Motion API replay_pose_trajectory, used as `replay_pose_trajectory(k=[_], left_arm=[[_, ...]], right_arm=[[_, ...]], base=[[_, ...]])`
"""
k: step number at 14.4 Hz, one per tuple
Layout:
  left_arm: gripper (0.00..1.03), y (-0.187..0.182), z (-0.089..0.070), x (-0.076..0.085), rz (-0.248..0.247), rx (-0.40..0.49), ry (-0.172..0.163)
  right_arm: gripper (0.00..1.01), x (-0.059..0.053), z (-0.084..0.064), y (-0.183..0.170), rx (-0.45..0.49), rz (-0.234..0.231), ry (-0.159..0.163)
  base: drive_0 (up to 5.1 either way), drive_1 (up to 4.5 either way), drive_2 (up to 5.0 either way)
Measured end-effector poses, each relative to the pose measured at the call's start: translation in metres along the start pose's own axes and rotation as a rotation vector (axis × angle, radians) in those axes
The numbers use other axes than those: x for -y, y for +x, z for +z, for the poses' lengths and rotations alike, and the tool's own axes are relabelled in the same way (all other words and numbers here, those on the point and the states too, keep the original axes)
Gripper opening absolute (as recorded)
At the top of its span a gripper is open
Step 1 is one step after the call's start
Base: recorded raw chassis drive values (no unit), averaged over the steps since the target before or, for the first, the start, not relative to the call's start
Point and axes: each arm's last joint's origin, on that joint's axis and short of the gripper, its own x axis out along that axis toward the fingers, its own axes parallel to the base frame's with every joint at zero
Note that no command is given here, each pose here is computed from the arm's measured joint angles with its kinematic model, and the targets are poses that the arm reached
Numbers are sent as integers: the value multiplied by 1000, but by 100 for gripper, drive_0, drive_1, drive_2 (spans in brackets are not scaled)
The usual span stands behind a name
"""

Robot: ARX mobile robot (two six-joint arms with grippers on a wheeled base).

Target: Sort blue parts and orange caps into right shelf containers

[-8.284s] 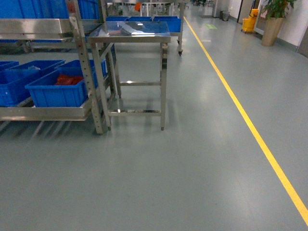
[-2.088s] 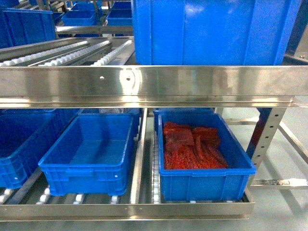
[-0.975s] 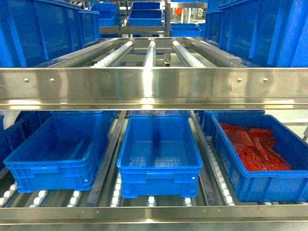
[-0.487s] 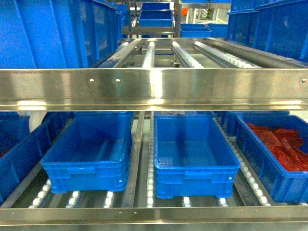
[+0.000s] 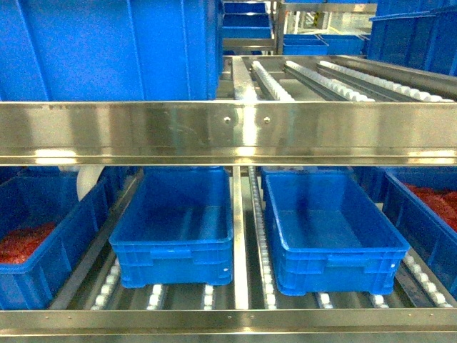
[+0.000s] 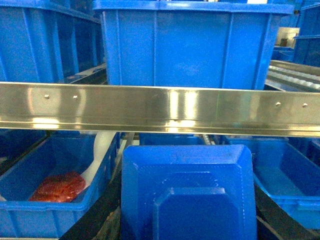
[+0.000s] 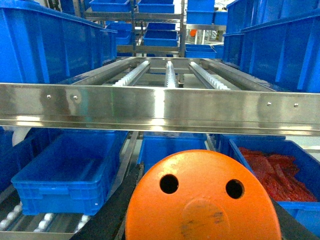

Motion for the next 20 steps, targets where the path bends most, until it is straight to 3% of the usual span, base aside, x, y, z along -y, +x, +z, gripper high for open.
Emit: replay_pose_trajectory(k=[20], left_arm=[[43,0,0,0,-5,-2,0]], right_arm=[[44,0,0,0,1,-3,0]], base=[[0,0,0]])
